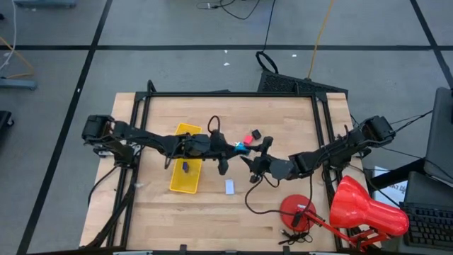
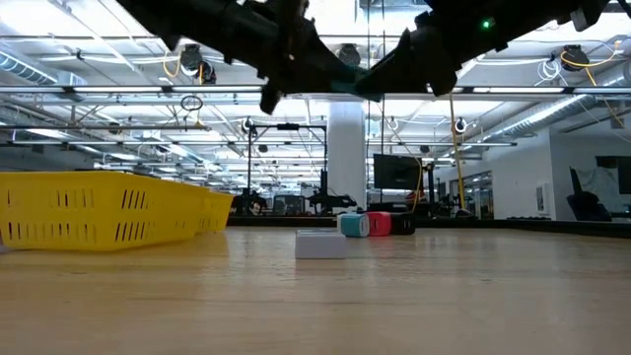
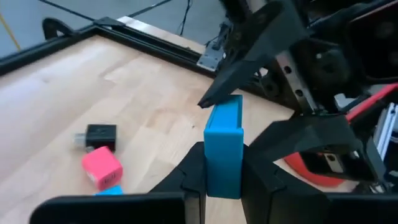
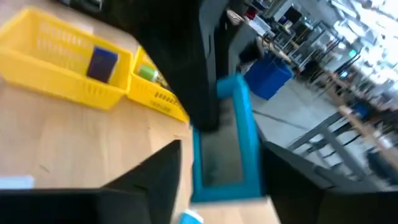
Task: Pick & Place Office items
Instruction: Put the light blue timer into the bottom yellow basket
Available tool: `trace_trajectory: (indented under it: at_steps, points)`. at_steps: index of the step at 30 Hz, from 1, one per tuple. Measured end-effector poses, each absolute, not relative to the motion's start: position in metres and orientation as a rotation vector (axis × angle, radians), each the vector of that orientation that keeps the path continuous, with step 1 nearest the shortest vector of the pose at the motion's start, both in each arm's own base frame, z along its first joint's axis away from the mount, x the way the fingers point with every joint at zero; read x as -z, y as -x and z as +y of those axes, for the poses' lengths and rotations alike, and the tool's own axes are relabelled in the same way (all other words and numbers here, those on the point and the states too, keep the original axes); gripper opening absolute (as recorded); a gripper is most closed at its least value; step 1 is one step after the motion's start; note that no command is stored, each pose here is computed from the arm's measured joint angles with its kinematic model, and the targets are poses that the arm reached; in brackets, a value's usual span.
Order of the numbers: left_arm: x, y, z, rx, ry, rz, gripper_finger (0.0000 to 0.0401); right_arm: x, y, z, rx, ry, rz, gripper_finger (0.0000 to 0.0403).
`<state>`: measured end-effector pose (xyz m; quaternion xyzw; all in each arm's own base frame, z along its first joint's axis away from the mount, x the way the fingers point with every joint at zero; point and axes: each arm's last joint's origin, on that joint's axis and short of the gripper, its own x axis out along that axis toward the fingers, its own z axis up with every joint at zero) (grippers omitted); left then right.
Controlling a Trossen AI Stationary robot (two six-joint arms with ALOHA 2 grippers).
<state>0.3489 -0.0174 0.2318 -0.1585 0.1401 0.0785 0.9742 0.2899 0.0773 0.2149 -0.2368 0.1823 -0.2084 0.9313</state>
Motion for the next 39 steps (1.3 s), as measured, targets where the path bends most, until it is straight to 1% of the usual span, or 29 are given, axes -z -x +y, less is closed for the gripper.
trace_trajectory:
  at_steps: [2,4,8,11,15,21,25,32,39]
  points:
    - [-0.24,-0.341,-0.016,-0.182,0.303,0.3,0.0056,-0.215,-0.289,0.078,0.436,0.439,0.362,0.0232]
    - [-0.248,-0.332,-0.015,-0.211,0.286,0.326,0.0056,-0.218,-0.287,0.079,0.436,0.428,0.356,0.0254]
    - [-0.262,-0.31,-0.024,-0.205,0.239,0.408,0.0056,-0.224,-0.279,0.078,0.433,0.388,0.369,0.0271]
    - [-0.265,-0.291,-0.04,-0.194,0.228,0.465,0.0056,-0.23,-0.271,0.071,0.464,0.342,0.391,0.0269]
    - [-0.257,-0.261,-0.055,-0.275,0.263,0.479,0.0056,-0.226,-0.252,0.061,0.502,0.288,0.39,0.0253]
    - [-0.227,-0.209,-0.076,-0.265,0.347,0.485,0.0056,-0.214,-0.225,0.046,0.54,0.197,0.307,0.0234]
    - [-0.206,-0.182,-0.088,-0.205,0.397,0.513,0.0056,-0.209,-0.214,0.04,0.546,0.153,0.215,0.0226]
    - [-0.184,-0.163,-0.098,-0.198,0.424,0.548,0.0056,-0.206,-0.208,0.039,0.542,0.154,0.164,0.0223]
    - [-0.171,-0.152,-0.094,-0.273,0.448,0.662,0.0056,-0.206,-0.208,0.039,0.541,0.155,0.165,0.0224]
